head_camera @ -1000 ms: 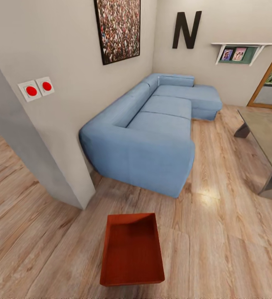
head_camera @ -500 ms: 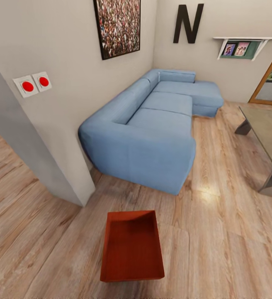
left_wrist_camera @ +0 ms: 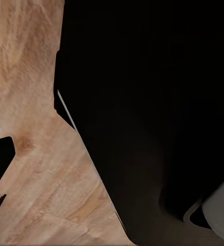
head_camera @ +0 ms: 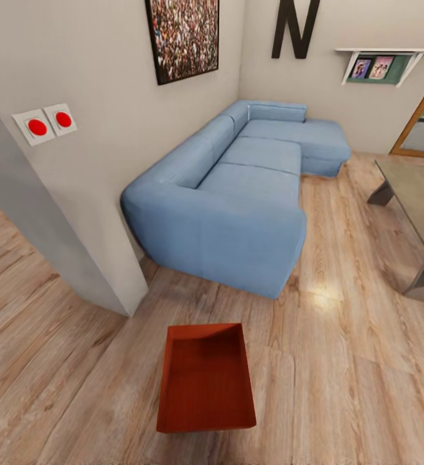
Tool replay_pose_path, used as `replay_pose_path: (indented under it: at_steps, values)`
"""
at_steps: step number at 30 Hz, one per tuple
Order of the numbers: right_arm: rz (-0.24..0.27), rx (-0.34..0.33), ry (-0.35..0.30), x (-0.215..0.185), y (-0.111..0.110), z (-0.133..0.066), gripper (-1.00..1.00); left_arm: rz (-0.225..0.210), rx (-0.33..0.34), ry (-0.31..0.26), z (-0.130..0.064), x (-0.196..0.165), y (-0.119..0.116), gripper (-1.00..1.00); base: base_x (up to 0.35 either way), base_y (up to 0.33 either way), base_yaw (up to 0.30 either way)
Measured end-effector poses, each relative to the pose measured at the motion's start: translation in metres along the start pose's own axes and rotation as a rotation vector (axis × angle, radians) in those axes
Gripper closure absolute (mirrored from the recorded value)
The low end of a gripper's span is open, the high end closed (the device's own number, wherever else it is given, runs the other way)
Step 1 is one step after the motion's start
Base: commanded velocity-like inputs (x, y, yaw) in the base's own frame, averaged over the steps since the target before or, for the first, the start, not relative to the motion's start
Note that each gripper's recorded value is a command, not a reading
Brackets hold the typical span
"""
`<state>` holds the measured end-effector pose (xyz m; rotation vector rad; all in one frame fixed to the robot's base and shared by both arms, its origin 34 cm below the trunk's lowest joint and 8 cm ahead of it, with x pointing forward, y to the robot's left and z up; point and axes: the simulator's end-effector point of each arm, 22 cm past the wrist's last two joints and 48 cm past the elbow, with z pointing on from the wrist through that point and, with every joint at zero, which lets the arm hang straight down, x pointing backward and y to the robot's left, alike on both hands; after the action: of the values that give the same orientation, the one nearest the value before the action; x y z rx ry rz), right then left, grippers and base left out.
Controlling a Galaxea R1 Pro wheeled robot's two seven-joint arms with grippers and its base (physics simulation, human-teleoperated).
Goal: Move the two storage containers from the living room to the garage. In the garage, place one container on the floor and stack the other container on top of it (either order is fine).
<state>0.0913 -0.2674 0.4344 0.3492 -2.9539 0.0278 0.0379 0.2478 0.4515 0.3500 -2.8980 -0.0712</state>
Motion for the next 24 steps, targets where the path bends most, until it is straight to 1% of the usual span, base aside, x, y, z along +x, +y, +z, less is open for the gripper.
replay_pose_path:
  at_steps: [7, 13, 24]
  values:
    - [0.002, -0.001, 0.004, 0.0016, 0.0004, 0.0001, -1.00, -0.001, 0.003, -0.008, 0.0003, -0.0041, -0.0020, -1.00, 0.000, 0.000, 0.000]
    - [0.015, 0.002, 0.005, 0.0020, -0.0007, 0.0001, -1.00, -0.007, -0.002, 0.002, 0.0000, 0.0004, 0.0005, -1.00, 0.000, 0.000, 0.000]
    - [-0.004, -0.002, 0.008, 0.0035, -0.0038, 0.0002, -1.00, -0.012, -0.008, 0.004, 0.0000, 0.0012, 0.0043, -1.00, 0.000, 0.000, 0.000]
